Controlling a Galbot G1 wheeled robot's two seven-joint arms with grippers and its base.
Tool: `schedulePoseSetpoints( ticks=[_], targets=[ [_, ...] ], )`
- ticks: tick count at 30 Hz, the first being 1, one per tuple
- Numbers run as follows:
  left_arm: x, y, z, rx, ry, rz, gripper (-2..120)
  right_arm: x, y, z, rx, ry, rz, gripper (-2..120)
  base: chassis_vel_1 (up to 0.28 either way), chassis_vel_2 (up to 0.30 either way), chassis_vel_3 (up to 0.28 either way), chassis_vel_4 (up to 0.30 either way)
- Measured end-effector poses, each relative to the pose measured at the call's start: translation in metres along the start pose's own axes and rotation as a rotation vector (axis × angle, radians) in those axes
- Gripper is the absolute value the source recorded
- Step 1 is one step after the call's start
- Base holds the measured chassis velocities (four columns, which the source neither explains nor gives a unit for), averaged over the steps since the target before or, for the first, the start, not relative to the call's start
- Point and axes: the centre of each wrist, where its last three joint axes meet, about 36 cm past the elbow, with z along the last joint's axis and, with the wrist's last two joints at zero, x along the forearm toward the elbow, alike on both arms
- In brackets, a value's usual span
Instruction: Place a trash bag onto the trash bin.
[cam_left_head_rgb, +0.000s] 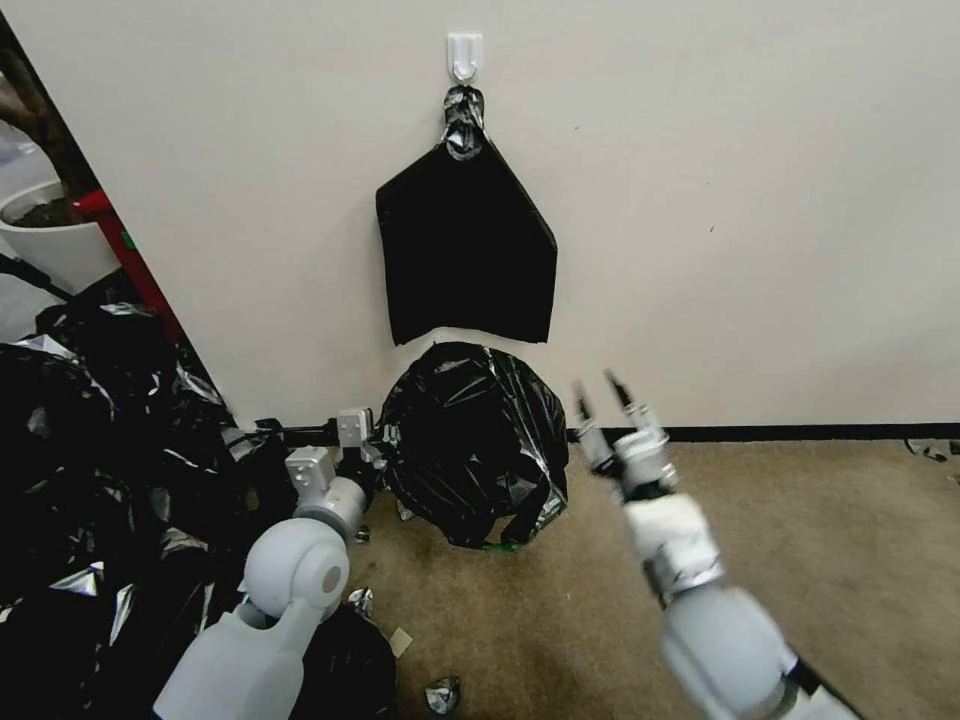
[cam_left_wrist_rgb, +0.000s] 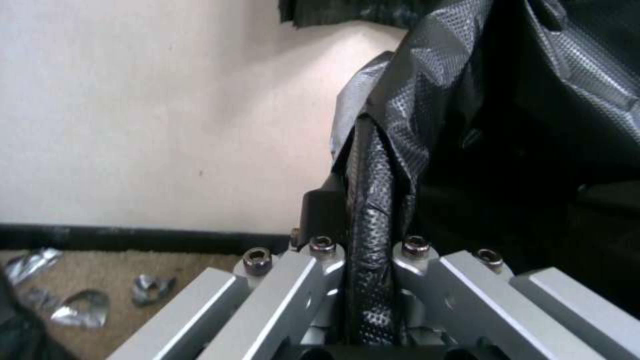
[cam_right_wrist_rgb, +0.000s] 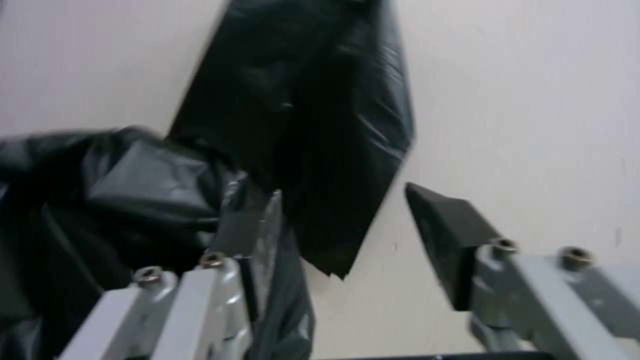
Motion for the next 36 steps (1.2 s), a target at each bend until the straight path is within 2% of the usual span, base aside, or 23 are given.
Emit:
schedulePoseSetpoints(
  ticks=[2,4,5,8,9,12,14,18,19,21,24,27,28,30,36],
  targets=[
    [0.000,-0.001,0.000,0.002,0.002,-0.002,3,0.000,0.002,0.001,0.030,0.000,-0.009,57,0.000,0.000,0.000,0.000],
    [0.002,-0.002,-0.001,0.007,0.002,-0.003,3,-0.002,0.010,0.001,0.111,0.020,-0.036,69,0.000,0.000,0.000,0.000],
    [0.002,-0.002,-0.001,0.007,0.002,-0.003,3,-0.002,0.010,0.001,0.111,0.020,-0.036,69,0.000,0.000,0.000,0.000],
    [0.006,-0.007,-0.002,0.016,-0.004,0.007,3,-0.006,0.020,-0.007,0.125,0.066,-0.069,84,0.000,0.000,0.000,0.000],
    [0.006,-0.007,-0.002,0.016,-0.004,0.007,3,-0.006,0.020,-0.007,0.125,0.066,-0.069,84,0.000,0.000,0.000,0.000],
    [0.009,-0.013,-0.003,0.026,-0.017,0.018,3,-0.011,0.030,-0.007,0.143,0.128,-0.089,96,0.000,0.000,0.000,0.000],
    [0.010,-0.016,-0.002,0.029,-0.018,0.022,3,-0.013,0.033,-0.005,0.157,0.143,-0.093,97,0.000,0.000,0.000,0.000],
    [0.011,-0.020,0.001,0.039,-0.014,0.028,3,-0.018,0.044,0.003,0.228,0.175,-0.074,82,0.000,0.000,0.000,0.000],
    [0.011,-0.020,0.001,0.039,-0.014,0.028,3,-0.018,0.044,0.003,0.228,0.175,-0.074,82,0.000,0.000,0.000,0.000],
    [0.012,-0.021,0.001,0.043,-0.013,0.030,3,-0.021,0.047,0.007,0.283,0.178,-0.045,71,0.000,0.000,0.000,0.000],
    [0.013,-0.022,0.000,0.045,-0.016,0.034,3,-0.021,0.047,0.009,0.318,0.188,-0.018,64,0.000,0.000,0.000,0.000],
    [0.015,-0.023,-0.001,0.049,-0.019,0.041,3,-0.022,0.047,0.009,0.365,0.197,0.025,50,0.000,0.000,0.000,0.000],
    [0.015,-0.023,-0.001,0.049,-0.019,0.041,3,-0.022,0.047,0.009,0.365,0.197,0.025,50,0.000,0.000,0.000,0.000],
    [0.016,-0.024,-0.002,0.051,-0.021,0.045,3,-0.023,0.046,0.009,0.398,0.188,0.055,39,0.000,0.000,0.000,0.000],
    [0.017,-0.023,-0.001,0.051,-0.018,0.046,3,-0.021,0.046,0.005,0.396,0.155,0.082,17,0.000,0.000,0.000,0.000]
  ],
)
